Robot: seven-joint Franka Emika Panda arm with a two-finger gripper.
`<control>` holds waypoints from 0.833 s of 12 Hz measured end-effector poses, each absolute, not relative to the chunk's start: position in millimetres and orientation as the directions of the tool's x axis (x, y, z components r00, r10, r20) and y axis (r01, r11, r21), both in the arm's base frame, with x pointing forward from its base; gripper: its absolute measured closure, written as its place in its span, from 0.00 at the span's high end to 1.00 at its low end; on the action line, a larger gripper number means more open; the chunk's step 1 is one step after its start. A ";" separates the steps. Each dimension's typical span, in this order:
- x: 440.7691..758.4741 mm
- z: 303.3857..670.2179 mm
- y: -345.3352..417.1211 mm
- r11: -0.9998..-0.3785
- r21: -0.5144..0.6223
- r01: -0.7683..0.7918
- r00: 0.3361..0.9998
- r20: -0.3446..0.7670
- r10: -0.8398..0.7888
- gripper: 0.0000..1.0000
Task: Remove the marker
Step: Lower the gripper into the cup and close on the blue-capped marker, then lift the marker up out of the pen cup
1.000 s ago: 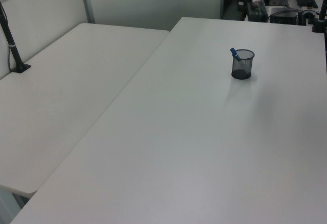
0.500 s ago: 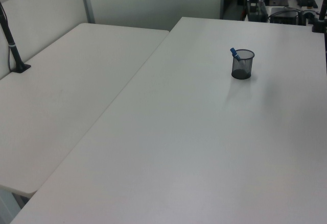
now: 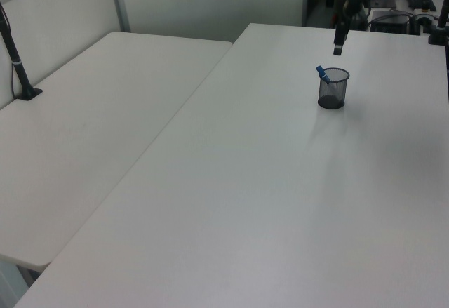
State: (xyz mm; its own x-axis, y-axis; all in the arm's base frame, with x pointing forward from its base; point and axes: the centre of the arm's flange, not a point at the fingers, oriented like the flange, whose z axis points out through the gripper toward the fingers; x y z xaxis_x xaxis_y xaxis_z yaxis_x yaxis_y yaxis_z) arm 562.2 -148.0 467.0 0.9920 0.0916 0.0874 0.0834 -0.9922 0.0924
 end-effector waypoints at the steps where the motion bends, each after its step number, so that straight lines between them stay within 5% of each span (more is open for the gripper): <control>1: 566.3 451.4 -147.3 -0.992 0.095 0.087 0.991 0.091 0.096 0.95; 2: 572.0 439.4 -146.1 -0.991 0.098 0.092 0.990 0.098 0.102 0.90; 4: 582.6 420.8 -141.6 -0.992 0.087 0.092 0.988 0.118 0.102 0.61; 8: 590.0 413.7 -130.4 -0.995 0.048 0.082 0.985 0.149 0.088 0.52; 10: 590.6 413.8 -128.0 -0.995 0.045 0.083 0.985 0.150 0.089 0.27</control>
